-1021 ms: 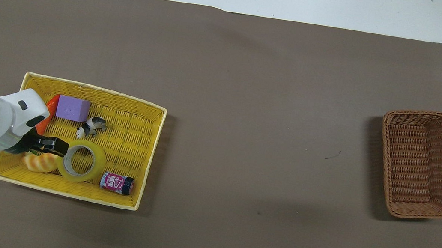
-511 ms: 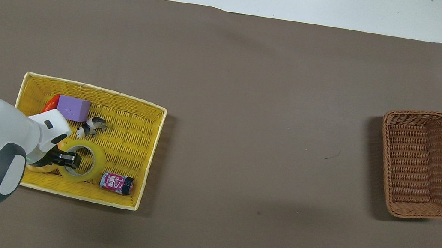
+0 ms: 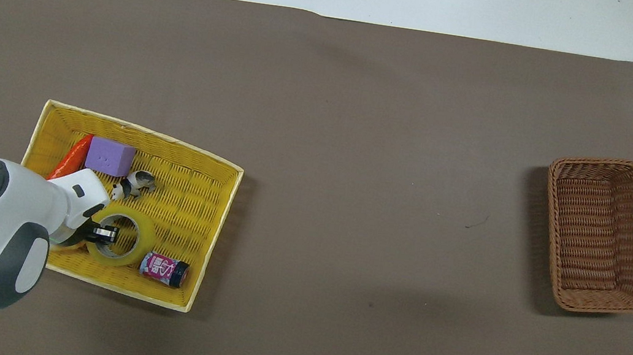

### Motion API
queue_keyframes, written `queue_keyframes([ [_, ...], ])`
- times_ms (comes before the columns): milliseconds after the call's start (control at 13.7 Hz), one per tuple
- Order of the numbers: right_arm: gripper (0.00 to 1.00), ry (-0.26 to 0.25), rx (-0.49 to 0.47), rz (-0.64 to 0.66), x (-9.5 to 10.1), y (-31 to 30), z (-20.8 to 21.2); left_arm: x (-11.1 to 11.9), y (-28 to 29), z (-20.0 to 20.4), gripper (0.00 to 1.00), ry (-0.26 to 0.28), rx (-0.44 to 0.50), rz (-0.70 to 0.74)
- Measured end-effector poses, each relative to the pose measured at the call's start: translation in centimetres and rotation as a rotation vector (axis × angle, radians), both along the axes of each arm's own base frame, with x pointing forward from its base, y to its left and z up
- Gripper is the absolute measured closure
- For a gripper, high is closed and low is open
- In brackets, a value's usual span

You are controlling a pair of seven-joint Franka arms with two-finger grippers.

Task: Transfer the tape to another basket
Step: 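Grasp the tape roll rim with the left gripper and lift it, then carry the tape toward center with the left gripper while the right gripper approaches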

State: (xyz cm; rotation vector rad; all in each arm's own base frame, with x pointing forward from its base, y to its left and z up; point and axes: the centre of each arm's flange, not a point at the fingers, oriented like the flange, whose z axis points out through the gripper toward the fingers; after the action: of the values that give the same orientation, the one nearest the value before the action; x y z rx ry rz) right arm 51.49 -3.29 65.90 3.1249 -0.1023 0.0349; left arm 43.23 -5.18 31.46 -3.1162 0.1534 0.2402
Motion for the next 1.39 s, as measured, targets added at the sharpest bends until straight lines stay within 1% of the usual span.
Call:
queue_keyframes([
  [146,0.00,0.001,0.000,0.000,-0.1,0.0,0.0,0.4,0.0,0.1,0.75,-0.001,-0.001,0.000],
  [292,0.00,0.002,0.000,0.001,-0.1,0.0,-0.1,1.3,-0.1,0.6,0.77,0.012,0.000,0.001],
  [657,0.00,0.017,0.007,0.008,-0.1,0.5,-0.8,3.9,-0.3,4.9,0.77,0.039,0.002,0.004],
  [803,0.00,0.023,0.030,0.012,-0.1,0.9,-1.2,4.9,-0.3,7.3,0.77,0.044,0.003,0.005],
  [1021,0.00,0.010,0.053,0.045,0.6,2.8,-2.6,6.9,-0.6,12.5,0.77,0.048,-0.007,0.011],
  [1094,0.00,0.014,0.059,0.063,0.7,3.8,-3.2,7.7,-0.7,14.2,0.77,0.055,-0.010,0.012],
  [1240,0.00,0.021,0.103,0.082,0.9,5.4,-4.6,9.4,-0.9,17.3,0.77,0.074,-0.011,0.012],
  [1386,0.00,0.036,0.149,0.091,1.0,6.7,-6.3,10.9,-1.1,19.9,0.77,0.068,-0.013,0.010],
])
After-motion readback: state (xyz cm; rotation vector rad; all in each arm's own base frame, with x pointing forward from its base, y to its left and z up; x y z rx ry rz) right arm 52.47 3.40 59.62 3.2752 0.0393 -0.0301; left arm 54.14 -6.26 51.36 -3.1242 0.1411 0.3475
